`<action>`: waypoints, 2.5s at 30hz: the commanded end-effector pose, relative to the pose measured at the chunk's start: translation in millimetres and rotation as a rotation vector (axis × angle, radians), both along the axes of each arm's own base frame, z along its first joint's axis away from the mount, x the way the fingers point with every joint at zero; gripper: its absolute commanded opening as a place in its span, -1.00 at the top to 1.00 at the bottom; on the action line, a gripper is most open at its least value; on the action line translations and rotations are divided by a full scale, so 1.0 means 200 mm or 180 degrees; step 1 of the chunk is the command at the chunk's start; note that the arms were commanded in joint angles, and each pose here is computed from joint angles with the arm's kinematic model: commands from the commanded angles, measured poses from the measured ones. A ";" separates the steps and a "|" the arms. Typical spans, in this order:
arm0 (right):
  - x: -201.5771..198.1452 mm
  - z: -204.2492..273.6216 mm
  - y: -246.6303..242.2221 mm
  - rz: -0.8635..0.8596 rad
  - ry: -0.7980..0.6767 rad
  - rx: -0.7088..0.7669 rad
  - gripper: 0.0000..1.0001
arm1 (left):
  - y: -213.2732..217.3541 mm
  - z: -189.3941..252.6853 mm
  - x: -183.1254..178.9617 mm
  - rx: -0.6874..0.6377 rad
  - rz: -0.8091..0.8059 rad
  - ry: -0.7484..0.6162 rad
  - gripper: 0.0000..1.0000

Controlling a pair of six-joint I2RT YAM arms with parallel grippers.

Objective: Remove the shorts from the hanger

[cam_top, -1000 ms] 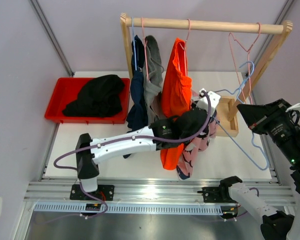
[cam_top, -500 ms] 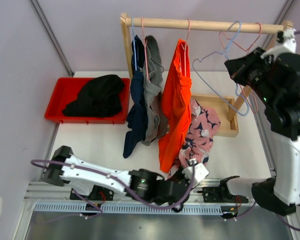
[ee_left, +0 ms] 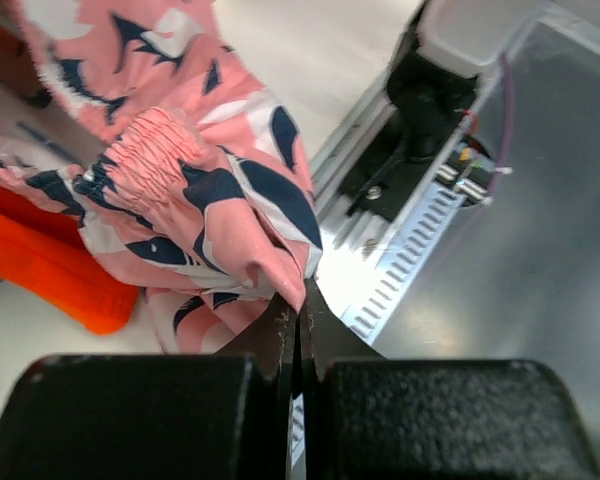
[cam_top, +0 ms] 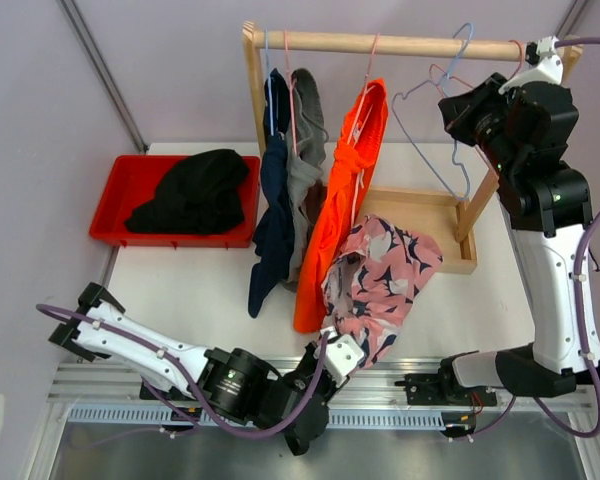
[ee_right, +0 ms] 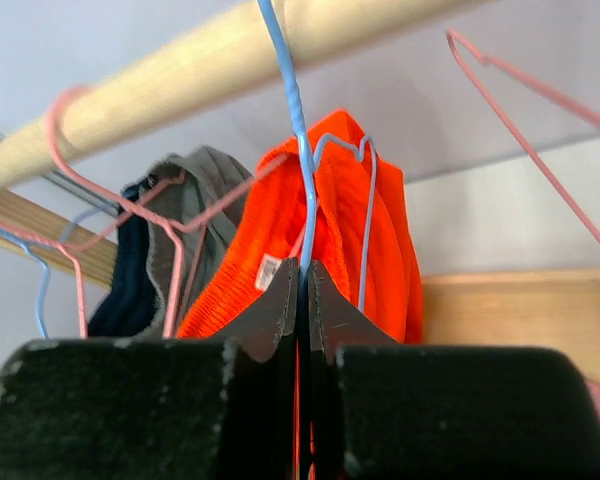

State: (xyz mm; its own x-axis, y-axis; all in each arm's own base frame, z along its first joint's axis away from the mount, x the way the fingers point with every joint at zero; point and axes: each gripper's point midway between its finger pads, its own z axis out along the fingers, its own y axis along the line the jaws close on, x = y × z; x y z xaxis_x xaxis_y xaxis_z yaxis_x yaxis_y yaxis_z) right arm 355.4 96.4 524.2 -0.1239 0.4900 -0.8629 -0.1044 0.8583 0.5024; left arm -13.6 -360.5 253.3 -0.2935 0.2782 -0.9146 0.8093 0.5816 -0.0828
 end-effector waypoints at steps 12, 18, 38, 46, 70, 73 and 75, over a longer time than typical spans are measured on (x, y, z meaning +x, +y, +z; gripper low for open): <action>-0.36 -0.29 -0.22 -0.0295 0.0205 -0.0250 -0.99 | 0.65 1.02 0.48 -0.0287 0.0906 -0.0870 1.00; -0.49 -0.37 -0.31 -0.0461 0.0239 -0.0347 -0.99 | 0.96 1.51 0.70 -0.0769 0.1561 -0.1547 1.00; -0.49 -0.53 -0.21 -0.0131 0.0404 -0.0249 -0.99 | 1.32 1.62 1.14 0.0498 0.2742 -0.2504 1.00; -0.50 -0.57 -0.23 -0.0142 0.0450 -0.0390 -0.99 | 1.72 1.78 1.46 0.0250 0.3694 -0.2443 1.00; -0.77 -0.16 0.16 0.1441 -0.0900 -0.0272 -0.99 | 2.41 0.66 2.63 0.0078 0.4664 -0.0469 1.00; -0.80 0.00 0.20 0.1611 -0.1177 -0.0239 -0.99 | 2.40 0.56 2.62 0.0069 0.4644 -0.0284 0.41; -0.72 0.03 0.23 0.1675 -0.1167 -0.0205 -0.99 | 2.38 0.55 2.60 0.0042 0.4643 -0.0206 -0.98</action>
State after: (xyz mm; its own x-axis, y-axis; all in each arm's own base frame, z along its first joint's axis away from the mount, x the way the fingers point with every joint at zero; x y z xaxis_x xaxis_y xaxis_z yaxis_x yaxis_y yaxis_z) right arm 211.9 126.0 487.1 -0.1059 0.3742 -0.9213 -0.5552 0.7464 0.3670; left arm 513.4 123.0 309.2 -0.4283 -0.1722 -0.8871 -0.4874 0.8706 0.0663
